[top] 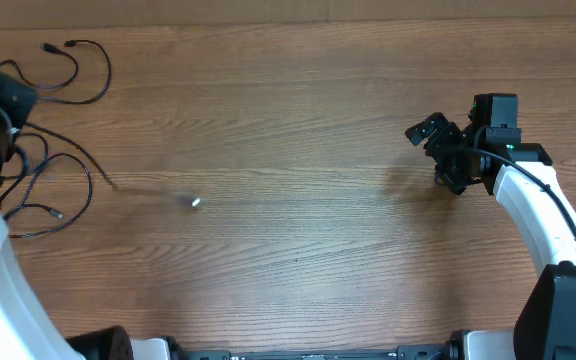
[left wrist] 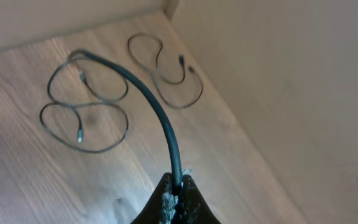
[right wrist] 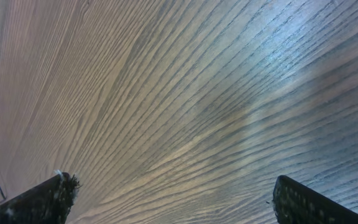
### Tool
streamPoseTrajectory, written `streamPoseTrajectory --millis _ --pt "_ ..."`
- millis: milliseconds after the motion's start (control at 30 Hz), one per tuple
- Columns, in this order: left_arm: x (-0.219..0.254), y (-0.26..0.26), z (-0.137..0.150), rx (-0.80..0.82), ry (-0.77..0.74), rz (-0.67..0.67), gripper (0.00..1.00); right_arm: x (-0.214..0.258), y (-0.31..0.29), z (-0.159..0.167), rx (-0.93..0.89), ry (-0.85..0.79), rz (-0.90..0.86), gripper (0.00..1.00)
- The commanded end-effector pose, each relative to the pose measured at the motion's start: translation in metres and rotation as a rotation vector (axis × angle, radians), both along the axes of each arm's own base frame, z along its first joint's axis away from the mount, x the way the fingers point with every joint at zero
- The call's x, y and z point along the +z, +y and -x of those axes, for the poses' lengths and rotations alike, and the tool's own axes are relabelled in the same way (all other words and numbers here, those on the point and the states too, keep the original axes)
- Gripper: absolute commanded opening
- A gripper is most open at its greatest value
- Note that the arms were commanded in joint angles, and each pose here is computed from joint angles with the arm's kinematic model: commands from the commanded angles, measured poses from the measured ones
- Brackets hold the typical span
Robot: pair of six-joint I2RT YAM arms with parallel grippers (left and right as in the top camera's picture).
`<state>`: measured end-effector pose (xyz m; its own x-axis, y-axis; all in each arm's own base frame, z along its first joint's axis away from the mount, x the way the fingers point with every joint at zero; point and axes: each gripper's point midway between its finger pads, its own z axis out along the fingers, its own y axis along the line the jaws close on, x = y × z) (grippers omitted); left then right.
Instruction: Untangle cables
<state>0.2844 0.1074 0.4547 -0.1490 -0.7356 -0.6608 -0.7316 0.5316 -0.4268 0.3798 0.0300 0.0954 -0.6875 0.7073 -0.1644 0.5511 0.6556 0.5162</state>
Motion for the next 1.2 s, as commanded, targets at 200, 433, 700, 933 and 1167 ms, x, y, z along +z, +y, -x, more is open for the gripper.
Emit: streamPoseTrajectory --millis 200,433,700,933,1167 --pt "0.072 0.000 0.042 0.034 -0.284 -0.102 0.04 0.008 -0.003 -0.007 -0.003 -0.027 0.012 1.00" --pt "0.063 0.033 0.105 0.455 -0.352 -0.019 0.04 0.008 -0.003 -0.007 -0.003 -0.027 0.012 1.00" --pt "0.052 0.054 0.122 0.607 -0.257 -0.112 0.04 0.008 -0.003 -0.007 -0.003 -0.027 0.012 1.00" --pt "0.043 0.080 0.126 0.743 -0.213 -0.121 0.04 0.008 -0.003 -0.007 -0.003 -0.027 0.012 1.00" --pt "0.009 0.125 0.132 0.876 -0.105 -0.014 0.04 0.008 -0.003 -0.007 -0.003 -0.027 0.012 1.00"
